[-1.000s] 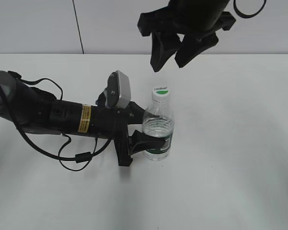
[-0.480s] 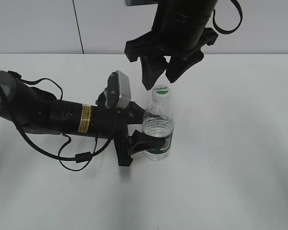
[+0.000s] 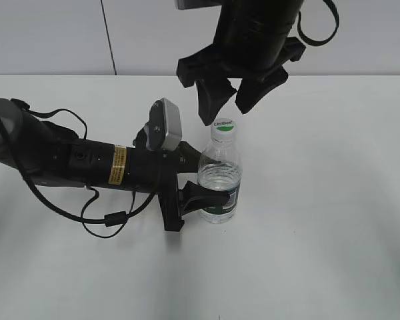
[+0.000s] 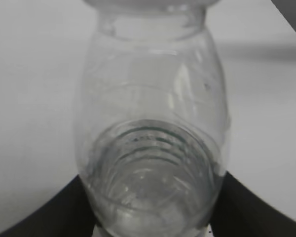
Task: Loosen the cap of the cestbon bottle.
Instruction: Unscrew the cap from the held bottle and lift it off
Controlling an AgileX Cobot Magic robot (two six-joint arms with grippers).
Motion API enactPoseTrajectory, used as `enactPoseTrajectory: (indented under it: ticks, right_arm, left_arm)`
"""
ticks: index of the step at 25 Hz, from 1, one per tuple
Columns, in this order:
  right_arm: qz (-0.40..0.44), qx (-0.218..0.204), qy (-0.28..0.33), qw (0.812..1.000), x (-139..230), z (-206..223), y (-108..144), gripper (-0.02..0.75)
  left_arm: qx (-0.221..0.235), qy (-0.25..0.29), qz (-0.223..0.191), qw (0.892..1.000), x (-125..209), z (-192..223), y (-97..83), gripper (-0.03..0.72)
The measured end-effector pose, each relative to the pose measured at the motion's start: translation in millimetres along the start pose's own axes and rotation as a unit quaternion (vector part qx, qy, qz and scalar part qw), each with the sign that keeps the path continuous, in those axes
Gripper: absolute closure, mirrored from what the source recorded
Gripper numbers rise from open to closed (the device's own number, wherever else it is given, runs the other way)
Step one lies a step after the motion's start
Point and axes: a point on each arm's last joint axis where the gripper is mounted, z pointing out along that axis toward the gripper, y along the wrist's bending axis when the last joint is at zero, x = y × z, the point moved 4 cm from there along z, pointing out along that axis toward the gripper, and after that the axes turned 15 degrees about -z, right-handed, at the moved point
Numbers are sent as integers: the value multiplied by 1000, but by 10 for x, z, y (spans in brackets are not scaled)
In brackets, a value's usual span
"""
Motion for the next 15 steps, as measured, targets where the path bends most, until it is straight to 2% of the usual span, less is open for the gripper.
enactPoseTrajectory:
  ticks: [3,8,15]
  right_arm:
    - [6,-15,3,1000,15,38,36,268]
    - [11,-2,11,1000,31,61,-2,268]
    - [15,-7,11,1000,31,65,11,267]
  left_arm:
    - [0,0,0,1000,0,0,0,298]
    - [0,0,0,1000,0,0,0,298]
    - [0,0,0,1000,0,0,0,298]
